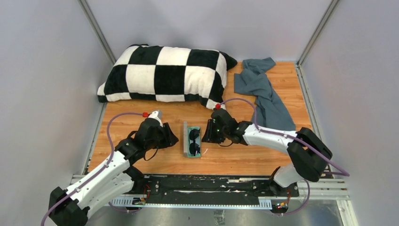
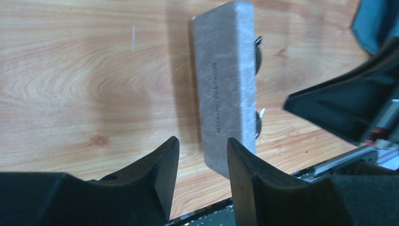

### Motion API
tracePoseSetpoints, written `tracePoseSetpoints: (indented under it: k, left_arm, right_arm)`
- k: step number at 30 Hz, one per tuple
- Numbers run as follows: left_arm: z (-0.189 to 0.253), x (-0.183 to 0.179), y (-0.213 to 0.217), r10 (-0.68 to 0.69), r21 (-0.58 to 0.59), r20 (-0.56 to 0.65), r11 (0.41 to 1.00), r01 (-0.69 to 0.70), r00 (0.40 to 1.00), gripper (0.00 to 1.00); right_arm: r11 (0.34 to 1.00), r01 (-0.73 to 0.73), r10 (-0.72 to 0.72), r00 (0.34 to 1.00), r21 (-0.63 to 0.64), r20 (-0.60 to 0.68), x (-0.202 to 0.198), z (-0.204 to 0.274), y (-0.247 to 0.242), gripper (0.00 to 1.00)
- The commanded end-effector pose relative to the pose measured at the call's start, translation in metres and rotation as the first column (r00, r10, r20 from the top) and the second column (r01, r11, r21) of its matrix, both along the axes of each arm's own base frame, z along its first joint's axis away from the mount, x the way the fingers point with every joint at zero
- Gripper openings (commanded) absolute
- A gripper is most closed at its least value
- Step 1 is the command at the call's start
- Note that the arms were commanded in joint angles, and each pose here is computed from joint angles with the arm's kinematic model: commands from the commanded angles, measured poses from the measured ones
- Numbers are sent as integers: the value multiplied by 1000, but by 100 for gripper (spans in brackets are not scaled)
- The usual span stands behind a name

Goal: Organize the sunglasses
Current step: Close the sunglasses case at the center of the board.

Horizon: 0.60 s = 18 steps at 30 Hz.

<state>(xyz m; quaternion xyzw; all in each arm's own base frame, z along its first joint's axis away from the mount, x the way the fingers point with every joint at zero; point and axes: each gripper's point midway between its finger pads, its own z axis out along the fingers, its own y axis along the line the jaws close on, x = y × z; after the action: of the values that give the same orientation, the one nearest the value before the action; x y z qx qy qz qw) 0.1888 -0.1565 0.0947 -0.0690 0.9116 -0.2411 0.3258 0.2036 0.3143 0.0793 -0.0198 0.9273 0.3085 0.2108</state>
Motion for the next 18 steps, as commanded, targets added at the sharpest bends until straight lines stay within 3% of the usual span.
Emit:
tracePoseSetpoints:
  k: [1,18]
  left_arm:
    - [33,13,-18,-7,-121,91,993,18,996,48]
    - [15,15,-32,-47,-143,37,988,52,998,37]
  right_arm:
    - [999,-44,44,998,2,-42,-6,-18,3,31]
    - [1000,-24,26,995,19,-93,6,-44,9,22]
